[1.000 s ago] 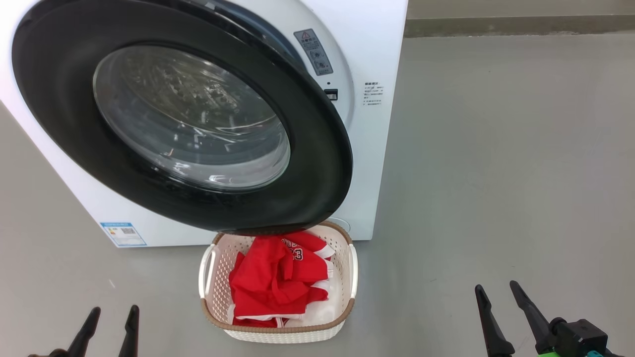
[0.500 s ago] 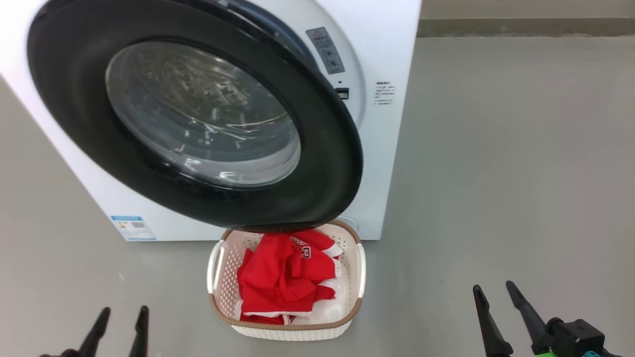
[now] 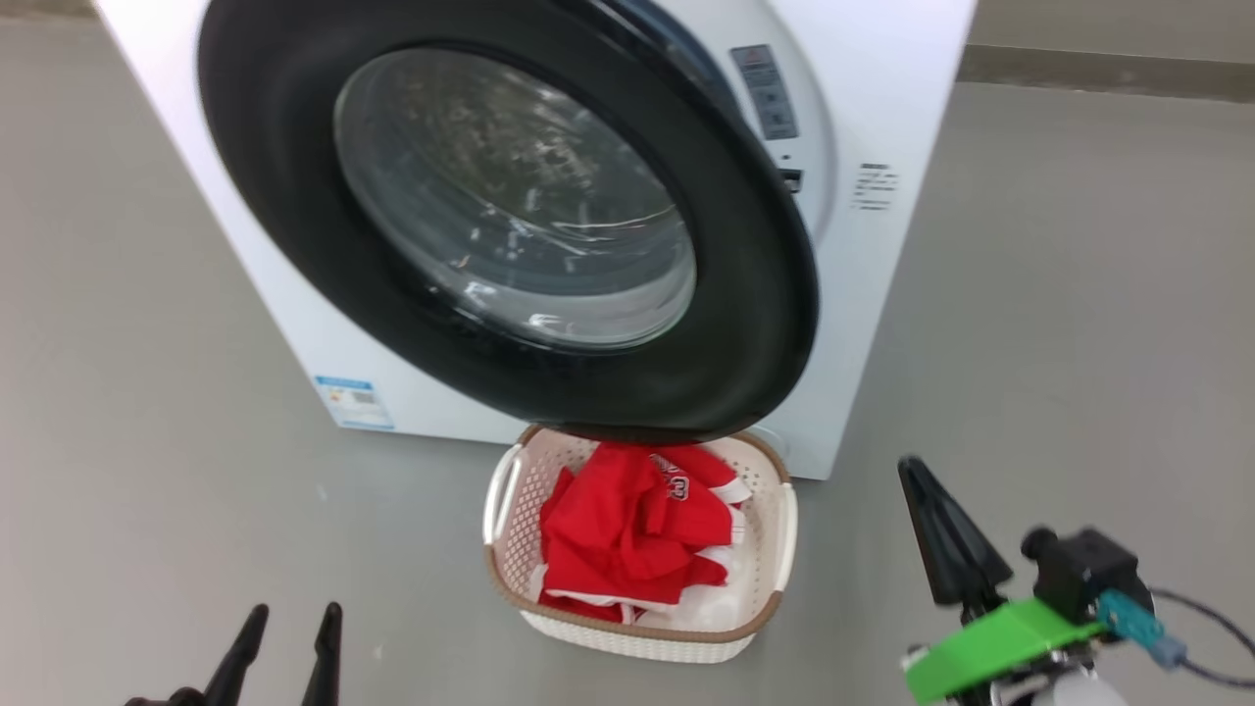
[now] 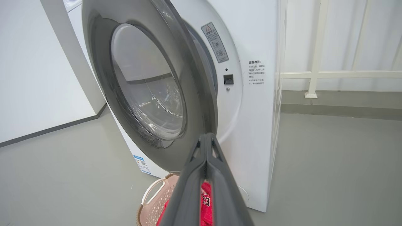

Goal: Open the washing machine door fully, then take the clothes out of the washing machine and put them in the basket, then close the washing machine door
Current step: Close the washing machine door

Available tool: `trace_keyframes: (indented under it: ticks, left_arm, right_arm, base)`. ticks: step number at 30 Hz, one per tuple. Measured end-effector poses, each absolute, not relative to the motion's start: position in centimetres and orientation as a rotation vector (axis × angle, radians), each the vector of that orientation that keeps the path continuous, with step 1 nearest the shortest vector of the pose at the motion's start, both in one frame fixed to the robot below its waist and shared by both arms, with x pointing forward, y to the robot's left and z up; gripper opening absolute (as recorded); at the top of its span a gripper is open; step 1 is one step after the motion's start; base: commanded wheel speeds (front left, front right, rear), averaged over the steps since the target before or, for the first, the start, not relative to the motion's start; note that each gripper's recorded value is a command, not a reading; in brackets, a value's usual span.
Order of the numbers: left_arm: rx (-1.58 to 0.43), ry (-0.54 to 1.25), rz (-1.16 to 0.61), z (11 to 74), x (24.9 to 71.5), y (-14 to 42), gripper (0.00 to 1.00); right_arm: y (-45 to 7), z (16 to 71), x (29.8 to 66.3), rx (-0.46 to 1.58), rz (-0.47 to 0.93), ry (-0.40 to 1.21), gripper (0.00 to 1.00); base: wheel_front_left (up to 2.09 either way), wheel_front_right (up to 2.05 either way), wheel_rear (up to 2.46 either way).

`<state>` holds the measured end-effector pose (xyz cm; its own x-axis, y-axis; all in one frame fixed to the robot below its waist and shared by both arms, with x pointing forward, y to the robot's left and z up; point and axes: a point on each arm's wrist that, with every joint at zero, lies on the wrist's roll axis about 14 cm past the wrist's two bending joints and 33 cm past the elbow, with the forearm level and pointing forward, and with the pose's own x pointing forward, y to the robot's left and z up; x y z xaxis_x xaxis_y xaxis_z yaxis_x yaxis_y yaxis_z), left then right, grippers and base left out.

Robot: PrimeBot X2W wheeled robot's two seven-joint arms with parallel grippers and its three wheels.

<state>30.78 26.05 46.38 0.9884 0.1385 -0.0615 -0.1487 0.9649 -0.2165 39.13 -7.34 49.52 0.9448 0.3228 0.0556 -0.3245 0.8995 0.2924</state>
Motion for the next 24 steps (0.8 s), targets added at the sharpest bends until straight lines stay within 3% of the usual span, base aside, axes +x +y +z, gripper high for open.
trace_keyframes:
  ticks: [9, 24]
  left_arm:
    - [-0.236, 0.047, 0.171, 46.4, 31.0, 26.1, 1.00]
    - [-0.256, 0.072, 0.206, 45.7, 33.5, 26.5, 1.00]
  right_arm:
    - [-2.3, 52.5, 44.0, 0.307, 0.465, -0.074, 0.00]
    - [0.7, 50.8, 50.2, 0.343, 0.500, -0.043, 0.00]
  base:
    - [0.00, 0.00, 0.00]
    - [0.00, 0.00, 0.00]
